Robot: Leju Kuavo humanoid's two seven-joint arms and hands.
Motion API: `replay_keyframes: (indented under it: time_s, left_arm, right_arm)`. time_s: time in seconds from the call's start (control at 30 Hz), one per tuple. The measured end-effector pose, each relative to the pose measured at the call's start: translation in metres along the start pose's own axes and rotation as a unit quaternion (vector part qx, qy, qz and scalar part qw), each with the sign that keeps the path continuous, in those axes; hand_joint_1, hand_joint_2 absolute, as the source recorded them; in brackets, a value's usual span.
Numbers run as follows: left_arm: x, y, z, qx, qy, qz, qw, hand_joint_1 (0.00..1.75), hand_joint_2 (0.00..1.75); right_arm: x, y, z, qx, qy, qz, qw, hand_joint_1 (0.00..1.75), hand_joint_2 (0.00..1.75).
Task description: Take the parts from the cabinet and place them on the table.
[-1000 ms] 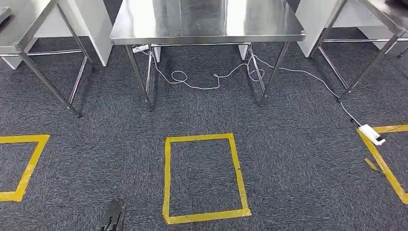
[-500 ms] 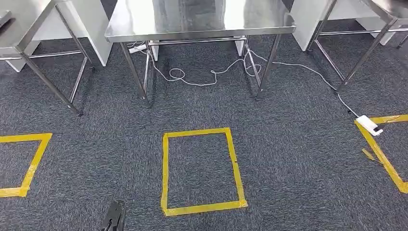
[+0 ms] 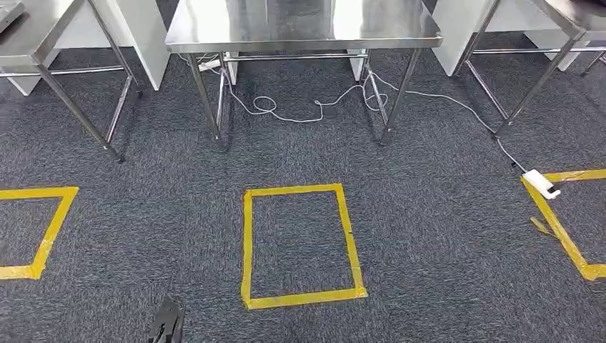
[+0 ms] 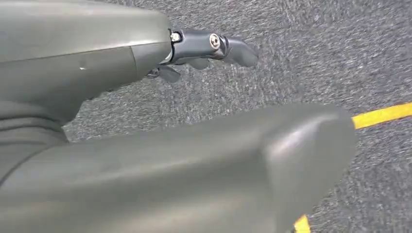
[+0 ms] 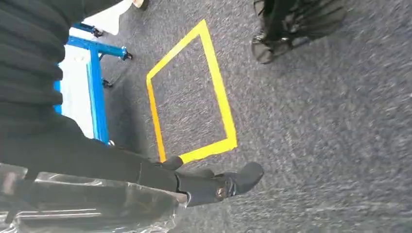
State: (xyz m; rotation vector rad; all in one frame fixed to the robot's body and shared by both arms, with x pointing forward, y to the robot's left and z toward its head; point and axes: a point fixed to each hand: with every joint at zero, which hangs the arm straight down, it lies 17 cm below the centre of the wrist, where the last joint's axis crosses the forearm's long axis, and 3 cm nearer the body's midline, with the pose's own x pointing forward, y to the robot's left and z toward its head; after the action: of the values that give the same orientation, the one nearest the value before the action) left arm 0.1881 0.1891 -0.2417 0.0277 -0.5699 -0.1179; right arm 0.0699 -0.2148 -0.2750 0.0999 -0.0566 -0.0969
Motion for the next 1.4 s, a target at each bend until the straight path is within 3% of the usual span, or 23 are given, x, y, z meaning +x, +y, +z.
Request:
replay_keyframes:
  time_s: [0.63,1.07,1.1,1.4]
  left_arm:
    - [0.004,0.004,-0.001,0.005,-0.009,0.0,1.0,0.0,0.0]
    - [0.0,0.002,0.0,0.005,-0.006,0.004,1.0,0.0,0.0]
    - [0.001,0.001,0.0,0.005,-0.007,0.004,1.0,0.0,0.0]
    - [-0.001,0.001,0.0,0.004,-0.001,0.003,1.0,0.0,0.0]
  right_arm:
    - [0.01,0.012,0.002,0.025,-0.034,0.018,0.999,0.0,1.75]
    - [0.01,-0.002,0.0,0.001,-0.038,0.029,0.999,0.0,1.75]
    - [0.011,-0.002,0.0,0.0,-0.038,0.029,0.999,0.0,0.0]
    - [0.012,-0.002,0.0,-0.002,-0.036,0.033,0.999,0.0,0.0]
